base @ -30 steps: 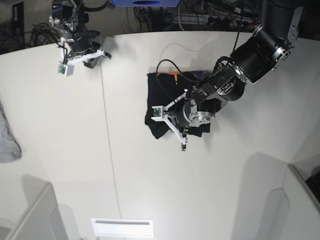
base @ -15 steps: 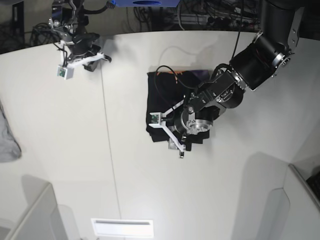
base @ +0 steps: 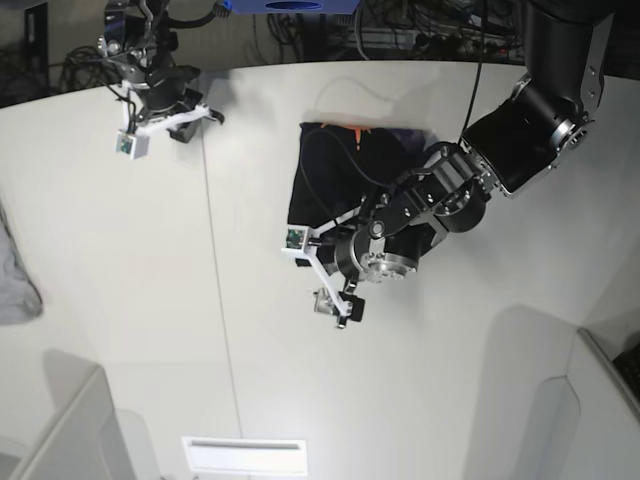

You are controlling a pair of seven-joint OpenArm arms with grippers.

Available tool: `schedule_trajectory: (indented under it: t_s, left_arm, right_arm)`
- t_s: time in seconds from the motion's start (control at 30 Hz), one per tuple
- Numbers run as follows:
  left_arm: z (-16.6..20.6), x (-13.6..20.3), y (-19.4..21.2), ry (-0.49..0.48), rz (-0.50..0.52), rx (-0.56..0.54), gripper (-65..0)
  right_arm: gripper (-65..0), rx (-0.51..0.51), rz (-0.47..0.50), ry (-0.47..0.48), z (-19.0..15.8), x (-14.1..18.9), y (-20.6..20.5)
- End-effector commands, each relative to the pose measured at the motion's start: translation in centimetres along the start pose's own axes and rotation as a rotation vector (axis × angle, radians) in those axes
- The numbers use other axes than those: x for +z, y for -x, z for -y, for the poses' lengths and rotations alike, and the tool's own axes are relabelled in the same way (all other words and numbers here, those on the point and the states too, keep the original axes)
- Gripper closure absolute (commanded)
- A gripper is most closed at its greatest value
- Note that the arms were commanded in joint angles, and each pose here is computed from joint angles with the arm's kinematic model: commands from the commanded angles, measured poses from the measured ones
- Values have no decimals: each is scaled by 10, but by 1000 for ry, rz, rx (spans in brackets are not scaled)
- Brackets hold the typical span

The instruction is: Fold the T-shirt properly

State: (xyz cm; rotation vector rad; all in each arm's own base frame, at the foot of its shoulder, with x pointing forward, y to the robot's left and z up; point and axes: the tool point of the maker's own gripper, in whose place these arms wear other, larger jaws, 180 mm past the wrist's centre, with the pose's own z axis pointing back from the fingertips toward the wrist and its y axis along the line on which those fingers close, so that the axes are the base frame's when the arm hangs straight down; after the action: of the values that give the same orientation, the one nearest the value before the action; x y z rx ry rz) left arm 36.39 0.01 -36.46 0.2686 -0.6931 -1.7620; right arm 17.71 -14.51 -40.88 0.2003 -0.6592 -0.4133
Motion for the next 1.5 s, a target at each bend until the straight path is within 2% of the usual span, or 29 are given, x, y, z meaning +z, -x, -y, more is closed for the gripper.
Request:
schedule_trajectory:
  t_s: [0.0, 0.1, 0.2, 0.23, 0.3, 0.37, 0.4, 0.63, 0.73, 0.87, 0.93, 1.07, 1.17, 1.33, 1.47]
  left_arm:
    - [-26, 9, 1, -65, -16, -12, -507]
    - [-47, 22, 1, -124, -35, -17, -504]
    - [-79, 50, 15, -234, -41, 96, -492]
    - [-84, 59, 23, -267, -38, 148, -459]
    - [-88, 73, 37, -316, -27, 243, -321]
    - [-84, 87, 53, -357, -19, 336, -92]
    - [-80, 92, 59, -373, -7, 375, 0]
    - [-34, 127, 106, -477, 82, 610, 0]
    - [-6, 142, 121, -504, 164, 727, 0]
    - [28, 167, 140, -515, 236, 840, 0]
    - [53, 174, 145, -482, 237, 875, 0]
    - [94, 189, 149, -429, 245, 923, 0]
    - [122, 204, 151, -422, 250, 962, 0]
    - [180, 220, 146, -332, 223, 1039, 0]
    - [238, 226, 144, -253, 210, 1166, 0]
  right_arm:
    - [0, 9, 27, -5, -1, 3, -7]
    - [0, 10, 25, -4, 0, 4, -6]
    - [0, 24, 31, 0, 3, 4, -9]
    - [0, 42, 34, 4, 6, 5, -11]
    - [0, 70, 42, 8, 10, 6, -16]
    - [0, 96, 62, 8, 11, 9, -25]
    - [0, 113, 81, 6, 12, 11, -32]
    - [0, 237, 168, 34, 34, 26, -50]
    - [0, 294, 178, 42, 44, 34, -49]
    - [0, 388, 140, -28, 44, 43, -32]
    - [0, 454, 112, -34, 49, 49, -23]
    - [0, 658, 47, 8, 66, 60, 1]
    - [0, 798, -39, 11, 77, 72, 27]
    - [0, 924, -198, 23, 101, 100, 70]
    - [0, 998, -345, -15, 115, 127, 108]
